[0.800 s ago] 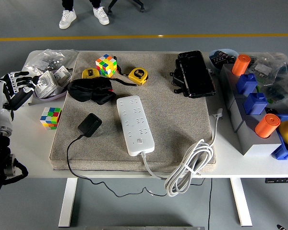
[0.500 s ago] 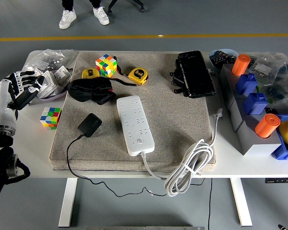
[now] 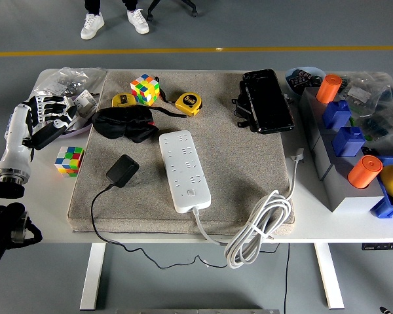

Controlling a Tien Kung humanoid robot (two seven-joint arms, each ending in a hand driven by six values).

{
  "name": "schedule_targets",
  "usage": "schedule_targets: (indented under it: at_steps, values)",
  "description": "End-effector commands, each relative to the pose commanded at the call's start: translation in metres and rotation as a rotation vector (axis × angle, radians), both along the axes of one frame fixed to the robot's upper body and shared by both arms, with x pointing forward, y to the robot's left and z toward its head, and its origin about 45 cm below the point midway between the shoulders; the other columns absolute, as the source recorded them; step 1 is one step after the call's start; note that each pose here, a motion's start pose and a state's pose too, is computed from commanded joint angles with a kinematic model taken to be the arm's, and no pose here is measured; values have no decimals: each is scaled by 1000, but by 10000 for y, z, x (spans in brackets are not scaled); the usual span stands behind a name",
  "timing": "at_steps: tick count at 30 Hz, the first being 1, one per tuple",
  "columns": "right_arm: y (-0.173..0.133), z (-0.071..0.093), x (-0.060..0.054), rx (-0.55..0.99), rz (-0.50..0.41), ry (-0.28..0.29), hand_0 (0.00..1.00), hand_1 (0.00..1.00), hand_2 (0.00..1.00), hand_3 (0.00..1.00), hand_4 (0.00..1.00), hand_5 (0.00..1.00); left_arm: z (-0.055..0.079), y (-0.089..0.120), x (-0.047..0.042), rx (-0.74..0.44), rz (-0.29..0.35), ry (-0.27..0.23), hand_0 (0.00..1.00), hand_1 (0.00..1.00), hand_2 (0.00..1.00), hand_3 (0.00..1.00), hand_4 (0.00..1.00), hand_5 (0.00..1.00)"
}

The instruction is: Put the plug near the board,insert it into the board,press the button,pull the plug out

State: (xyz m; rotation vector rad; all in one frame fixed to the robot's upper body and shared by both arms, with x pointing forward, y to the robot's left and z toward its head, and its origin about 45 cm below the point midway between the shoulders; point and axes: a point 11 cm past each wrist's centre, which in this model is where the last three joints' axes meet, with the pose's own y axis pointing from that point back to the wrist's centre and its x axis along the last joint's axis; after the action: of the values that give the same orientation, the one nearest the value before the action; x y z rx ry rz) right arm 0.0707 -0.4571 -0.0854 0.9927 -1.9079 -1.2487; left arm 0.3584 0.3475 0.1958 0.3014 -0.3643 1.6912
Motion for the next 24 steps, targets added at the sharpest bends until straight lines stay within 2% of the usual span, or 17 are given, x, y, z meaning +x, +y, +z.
schedule_targets:
  at_steps: [6,15,18,19,24]
  values:
    - [7,-9,-33,3,-1,5,633,685,691,575,847,522,37,59,8,17,11,-5,531,614,610,612,858,386]
    - [-10,4,-2,0,-4,-2,634,685,691,576,848,521,101,6,8,112,-34,-1,561,653,661,622,863,386]
    - [-5,2,-5,1,-3,-2,634,685,691,576,848,521,102,-7,0,143,-42,6,561,653,661,622,863,386]
    - [-6,1,-10,1,-3,-1,634,685,692,576,849,519,96,-9,-5,155,-45,11,618,684,708,639,874,385]
    - [-20,2,-34,-2,-7,3,634,685,692,576,849,519,69,4,-32,194,-52,26,618,684,708,639,874,385]
